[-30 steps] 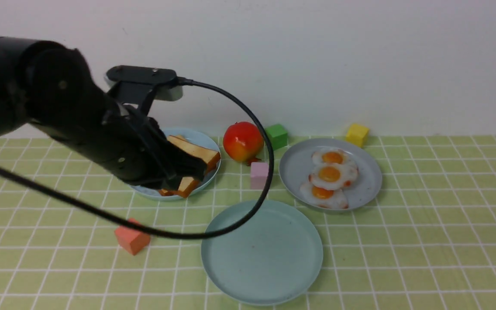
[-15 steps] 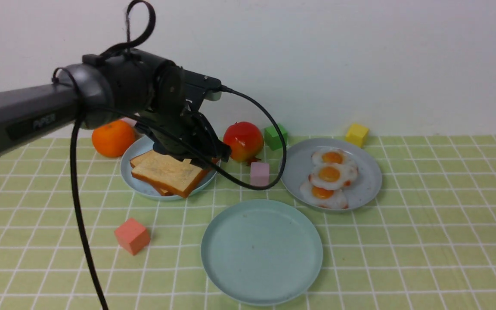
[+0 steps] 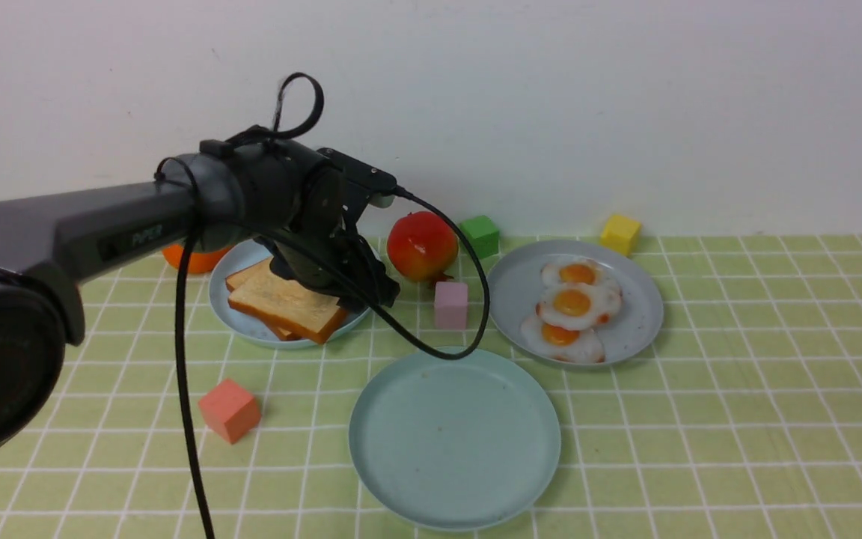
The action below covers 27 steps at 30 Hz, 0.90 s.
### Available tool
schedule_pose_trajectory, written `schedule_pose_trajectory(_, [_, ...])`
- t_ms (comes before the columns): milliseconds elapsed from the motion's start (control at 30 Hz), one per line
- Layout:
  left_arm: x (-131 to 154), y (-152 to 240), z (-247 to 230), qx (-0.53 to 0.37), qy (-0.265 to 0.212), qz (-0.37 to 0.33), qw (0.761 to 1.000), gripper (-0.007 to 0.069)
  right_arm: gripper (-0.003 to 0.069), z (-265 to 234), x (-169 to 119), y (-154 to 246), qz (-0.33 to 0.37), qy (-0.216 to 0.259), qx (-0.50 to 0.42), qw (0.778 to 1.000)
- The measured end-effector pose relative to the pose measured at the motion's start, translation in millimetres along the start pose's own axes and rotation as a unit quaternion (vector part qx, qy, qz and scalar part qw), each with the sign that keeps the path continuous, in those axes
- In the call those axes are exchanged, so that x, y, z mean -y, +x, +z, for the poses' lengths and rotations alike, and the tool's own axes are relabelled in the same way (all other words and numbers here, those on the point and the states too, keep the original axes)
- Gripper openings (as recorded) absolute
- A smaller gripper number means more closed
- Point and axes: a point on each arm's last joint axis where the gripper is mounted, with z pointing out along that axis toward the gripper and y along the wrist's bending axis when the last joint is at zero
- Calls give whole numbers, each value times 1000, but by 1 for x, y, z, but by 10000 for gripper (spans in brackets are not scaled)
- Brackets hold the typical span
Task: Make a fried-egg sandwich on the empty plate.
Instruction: Use the left arm to grab a slice of bread
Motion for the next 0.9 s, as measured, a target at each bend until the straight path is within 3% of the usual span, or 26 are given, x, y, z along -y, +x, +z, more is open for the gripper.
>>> schedule_pose_trajectory(233, [1, 3, 8, -8, 0, 1, 1000, 415, 14, 0, -4, -7, -3, -23, 36, 999])
schedule_pose_trajectory(367, [1, 5, 12, -12, -3, 6, 1000, 316, 18, -1, -8, -8, -12, -44, 46, 998])
schedule_pose_trajectory(500, [2, 5, 12, -12, -1, 5, 1000, 118, 22, -1, -12, -10, -26, -66, 54, 996])
schedule_pose_trajectory(600, [3, 4, 12, -11, 0, 4, 1000, 24, 24, -1, -13, -10, -30, -69, 57, 996])
schedule_pose_trajectory(900, [-1, -2, -5, -1, -3, 1, 1000, 28, 24, -18, -20, -23, -55, -67, 83, 993])
